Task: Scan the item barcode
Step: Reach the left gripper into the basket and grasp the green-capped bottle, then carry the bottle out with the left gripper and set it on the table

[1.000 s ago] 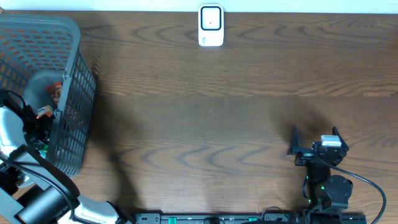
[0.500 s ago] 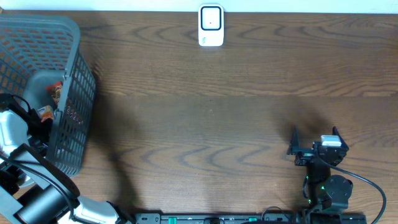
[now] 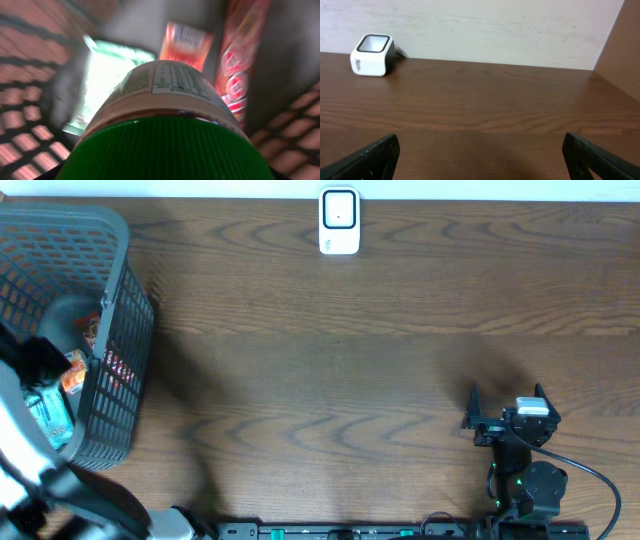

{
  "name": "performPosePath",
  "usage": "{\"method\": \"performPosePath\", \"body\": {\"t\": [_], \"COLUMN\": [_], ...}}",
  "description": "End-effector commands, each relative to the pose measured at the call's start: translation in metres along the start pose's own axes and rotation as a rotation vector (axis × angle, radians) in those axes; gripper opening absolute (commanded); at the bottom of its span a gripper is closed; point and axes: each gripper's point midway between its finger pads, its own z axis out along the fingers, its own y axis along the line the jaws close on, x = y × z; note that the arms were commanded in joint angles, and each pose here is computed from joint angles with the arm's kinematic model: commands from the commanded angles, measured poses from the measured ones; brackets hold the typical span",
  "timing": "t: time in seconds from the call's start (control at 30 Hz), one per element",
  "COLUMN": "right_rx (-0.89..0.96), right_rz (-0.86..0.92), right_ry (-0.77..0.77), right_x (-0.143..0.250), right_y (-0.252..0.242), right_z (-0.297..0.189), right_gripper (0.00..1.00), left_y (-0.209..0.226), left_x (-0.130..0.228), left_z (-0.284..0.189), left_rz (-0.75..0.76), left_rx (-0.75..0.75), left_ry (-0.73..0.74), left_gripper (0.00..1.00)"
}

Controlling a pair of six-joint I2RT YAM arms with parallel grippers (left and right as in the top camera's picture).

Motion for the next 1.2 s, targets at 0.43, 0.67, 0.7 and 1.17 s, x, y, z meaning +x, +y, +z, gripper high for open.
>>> {"method": "performPosePath", "body": {"t": [0.43,0.67,0.7,1.17], "right_rx": [-0.010,-0.010,-0.010,-0.010], "right_rz": [-0.013,-0.013,-0.013,-0.013], "right_ry": [0.003,0.003,0.003,0.003], "right_x": [0.001,0.001,0.001,0.001], "right_y": [0.002,0.002,0.002,0.002], "right_z": [0.000,0.000,0.000,0.000], "right_gripper": [0.99,0.99,0.99,0.99], "left_y": [-0.138,-0.235,-0.248,-0.340], "left_x": [0.050,0.114,0.124,0.257], "left_z": [-0.211,-0.204,-0.196,-0.020], "left_rz": [-0.007,0.285,0.330,0.498], "left_rx": [0.520,0.645,0.626,0.259], "left_ry": [-0.372,-0.197,-0.170,0.340], "left_gripper": [0.61,0.62,0.62,0.62]}}
